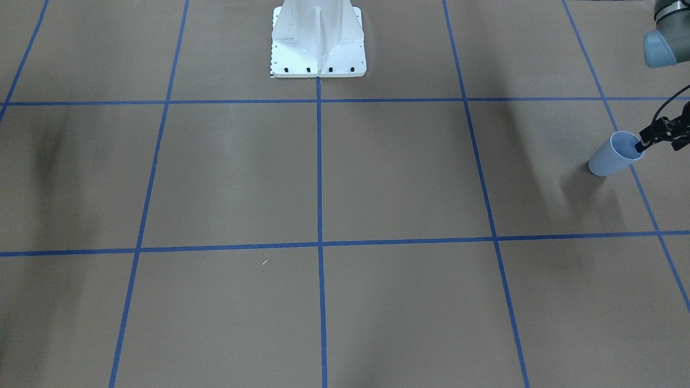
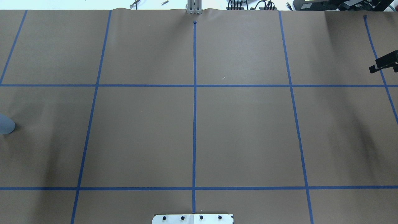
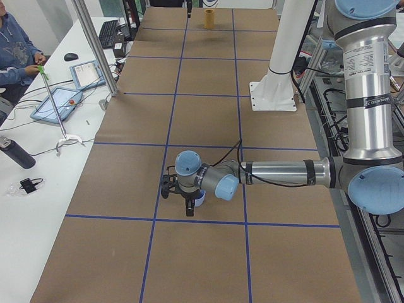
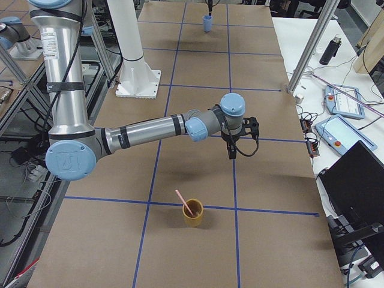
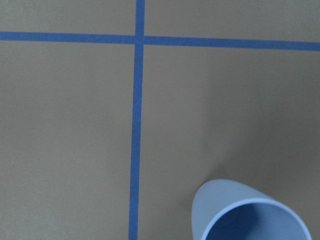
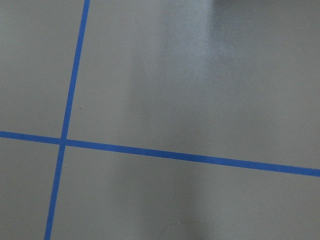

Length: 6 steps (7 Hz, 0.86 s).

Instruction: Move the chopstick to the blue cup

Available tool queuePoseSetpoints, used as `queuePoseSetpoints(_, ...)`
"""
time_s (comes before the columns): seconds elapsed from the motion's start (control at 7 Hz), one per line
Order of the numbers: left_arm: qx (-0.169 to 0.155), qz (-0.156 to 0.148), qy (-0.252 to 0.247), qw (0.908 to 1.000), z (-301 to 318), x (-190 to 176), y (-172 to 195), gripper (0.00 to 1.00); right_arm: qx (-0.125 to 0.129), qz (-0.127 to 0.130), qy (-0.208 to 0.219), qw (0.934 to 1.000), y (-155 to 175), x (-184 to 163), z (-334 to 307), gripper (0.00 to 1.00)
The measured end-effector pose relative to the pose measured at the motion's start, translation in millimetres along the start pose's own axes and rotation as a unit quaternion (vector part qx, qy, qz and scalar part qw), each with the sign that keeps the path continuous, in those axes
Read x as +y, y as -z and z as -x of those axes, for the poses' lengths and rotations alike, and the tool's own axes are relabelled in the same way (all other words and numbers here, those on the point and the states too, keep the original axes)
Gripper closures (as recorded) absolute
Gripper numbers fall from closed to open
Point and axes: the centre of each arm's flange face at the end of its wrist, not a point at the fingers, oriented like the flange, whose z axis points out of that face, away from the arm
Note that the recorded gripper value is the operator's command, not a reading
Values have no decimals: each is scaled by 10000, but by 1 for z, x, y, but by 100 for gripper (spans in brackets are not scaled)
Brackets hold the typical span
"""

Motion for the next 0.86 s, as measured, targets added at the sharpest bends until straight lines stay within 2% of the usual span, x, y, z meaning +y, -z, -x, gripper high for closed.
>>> queuePoseSetpoints(0.57, 14, 100, -63, 9999, -2, 2, -11, 2, -16, -4, 7, 10000, 1, 0, 2, 0)
queuePoseSetpoints(0.71, 3, 200, -134, 9997, -6, 5, -22, 14, -18, -4, 8, 10000, 1, 0, 2, 0)
queuePoseSetpoints(0.86, -3, 287, -208, 9994, -7, 9, -35, 87, -18, -3, 7, 10000, 1, 0, 2, 0)
